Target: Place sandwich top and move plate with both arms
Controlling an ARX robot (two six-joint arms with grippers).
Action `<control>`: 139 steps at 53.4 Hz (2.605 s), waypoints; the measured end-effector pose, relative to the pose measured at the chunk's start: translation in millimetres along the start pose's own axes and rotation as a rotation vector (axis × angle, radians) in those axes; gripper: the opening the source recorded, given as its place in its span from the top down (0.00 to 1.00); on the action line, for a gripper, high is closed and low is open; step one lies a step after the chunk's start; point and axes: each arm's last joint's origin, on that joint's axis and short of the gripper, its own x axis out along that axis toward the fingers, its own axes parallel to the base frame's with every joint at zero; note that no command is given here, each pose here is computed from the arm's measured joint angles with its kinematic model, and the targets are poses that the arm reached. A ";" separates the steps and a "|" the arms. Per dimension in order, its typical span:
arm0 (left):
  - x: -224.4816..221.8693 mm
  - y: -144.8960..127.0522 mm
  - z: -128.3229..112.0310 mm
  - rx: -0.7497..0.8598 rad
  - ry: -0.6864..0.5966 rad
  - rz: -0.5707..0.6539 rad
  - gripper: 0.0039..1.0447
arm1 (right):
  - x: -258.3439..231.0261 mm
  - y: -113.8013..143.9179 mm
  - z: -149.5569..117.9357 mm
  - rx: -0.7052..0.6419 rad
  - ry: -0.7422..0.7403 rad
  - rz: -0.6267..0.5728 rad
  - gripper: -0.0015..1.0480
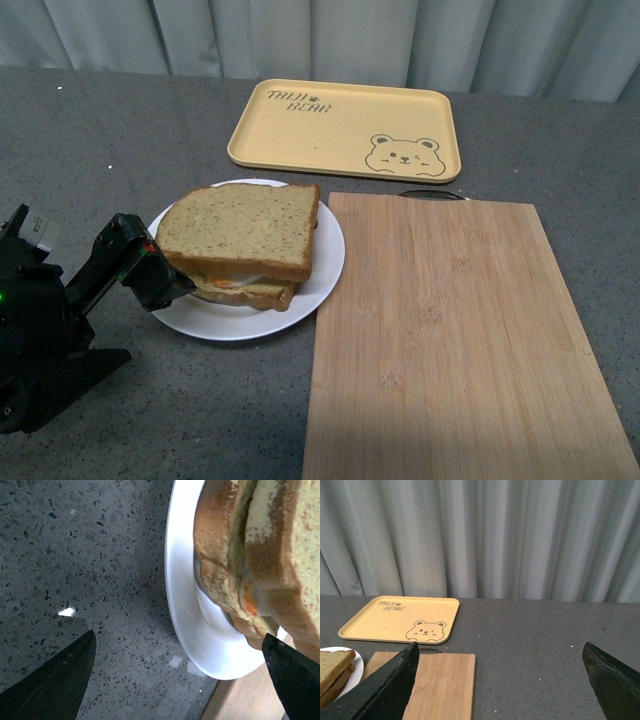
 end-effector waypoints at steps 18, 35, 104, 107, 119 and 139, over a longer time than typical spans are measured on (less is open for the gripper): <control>21.4 -3.7 9.2 -0.045 0.018 0.013 0.30 | 0.0 0.0 0.0 0.000 0.000 0.000 0.09; 26.7 0.0 10.8 -0.082 0.054 0.014 0.76 | 0.0 0.0 0.0 0.000 0.000 0.000 0.09; 60.9 -109.6 70.8 -0.249 0.018 -0.415 0.97 | 0.0 0.0 0.0 0.000 0.000 0.000 0.09; 68.0 -119.3 76.4 -0.243 0.019 -0.427 0.97 | 0.0 0.0 0.0 0.000 0.000 0.000 0.09; 93.5 -152.2 90.0 -0.203 0.043 -0.506 0.97 | 0.0 0.0 0.0 0.000 0.000 0.000 0.09; 130.5 -140.2 85.4 -0.224 0.059 -0.506 0.97 | 0.0 0.0 0.0 0.000 0.000 0.000 0.09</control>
